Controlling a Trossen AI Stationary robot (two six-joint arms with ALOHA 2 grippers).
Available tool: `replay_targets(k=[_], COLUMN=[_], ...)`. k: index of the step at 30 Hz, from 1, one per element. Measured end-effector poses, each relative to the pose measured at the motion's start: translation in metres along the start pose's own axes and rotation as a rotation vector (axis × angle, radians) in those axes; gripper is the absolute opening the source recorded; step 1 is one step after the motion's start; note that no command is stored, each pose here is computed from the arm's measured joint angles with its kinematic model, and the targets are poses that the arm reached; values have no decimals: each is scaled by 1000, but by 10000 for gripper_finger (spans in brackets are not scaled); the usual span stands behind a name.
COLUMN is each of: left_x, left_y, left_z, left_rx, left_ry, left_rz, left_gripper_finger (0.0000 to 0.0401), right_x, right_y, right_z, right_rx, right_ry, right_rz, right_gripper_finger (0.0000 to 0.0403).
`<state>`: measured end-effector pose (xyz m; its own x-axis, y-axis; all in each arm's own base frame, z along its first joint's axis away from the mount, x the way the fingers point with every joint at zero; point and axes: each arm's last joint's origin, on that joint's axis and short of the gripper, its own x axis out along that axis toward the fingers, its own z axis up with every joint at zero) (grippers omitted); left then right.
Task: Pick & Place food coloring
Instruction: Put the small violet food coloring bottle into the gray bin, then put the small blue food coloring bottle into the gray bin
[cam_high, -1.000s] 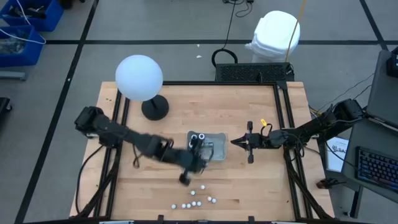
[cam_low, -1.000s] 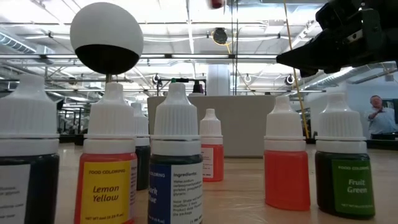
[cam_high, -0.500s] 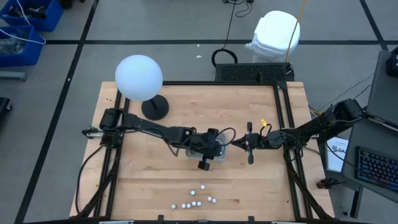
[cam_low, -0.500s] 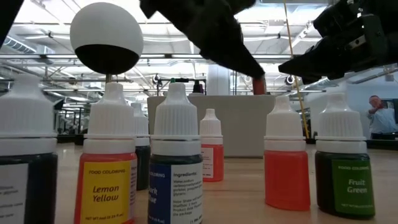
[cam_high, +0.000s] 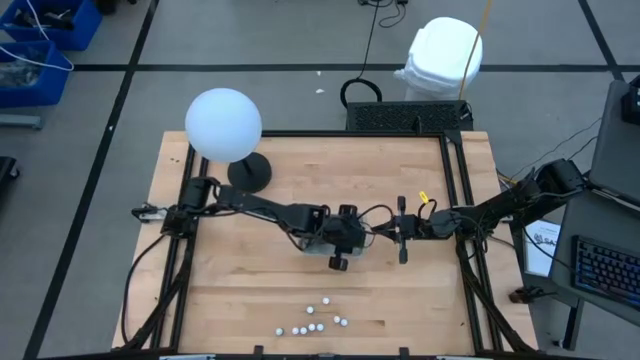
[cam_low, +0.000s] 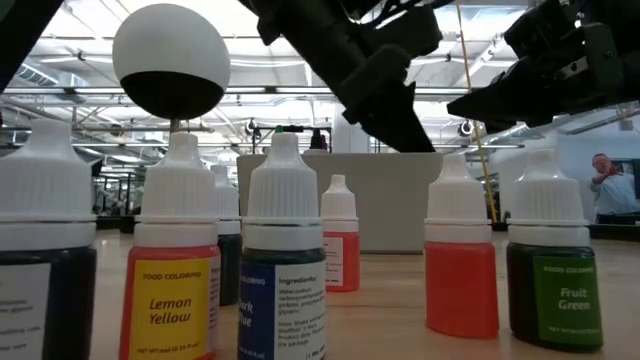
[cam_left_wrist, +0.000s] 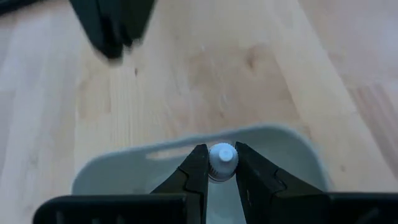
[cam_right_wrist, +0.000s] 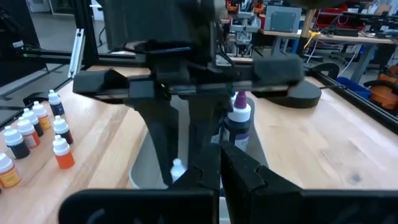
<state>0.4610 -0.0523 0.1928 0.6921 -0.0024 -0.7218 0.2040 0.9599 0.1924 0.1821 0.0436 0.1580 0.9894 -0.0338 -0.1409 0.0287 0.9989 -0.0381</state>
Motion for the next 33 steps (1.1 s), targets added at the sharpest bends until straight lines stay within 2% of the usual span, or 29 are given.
replay_targets(k=[4, 9, 22, 29, 33], left_x=[6, 13, 25, 25, 24], left_y=[9, 14, 11, 10, 12], left_z=[-5, -10, -20, -20, -19], left_rx=[-40, -91, -78, -76, -60], left_ry=[10, 15, 63, 65, 60], left_rz=[6, -45, -65, -65, -41], left_gripper_finger=[60, 60, 63, 143, 167], right_x=[0, 0, 0, 0, 0], right_y=[0, 0, 0, 0, 0], right_z=[0, 0, 0, 0, 0], right_rx=[-25, -27, -21, -14, -14], right_ry=[-1, -2, -1, 4, 4], right_rz=[0, 0, 0, 4, 4], right_gripper_finger=[2, 2, 2, 2, 2])
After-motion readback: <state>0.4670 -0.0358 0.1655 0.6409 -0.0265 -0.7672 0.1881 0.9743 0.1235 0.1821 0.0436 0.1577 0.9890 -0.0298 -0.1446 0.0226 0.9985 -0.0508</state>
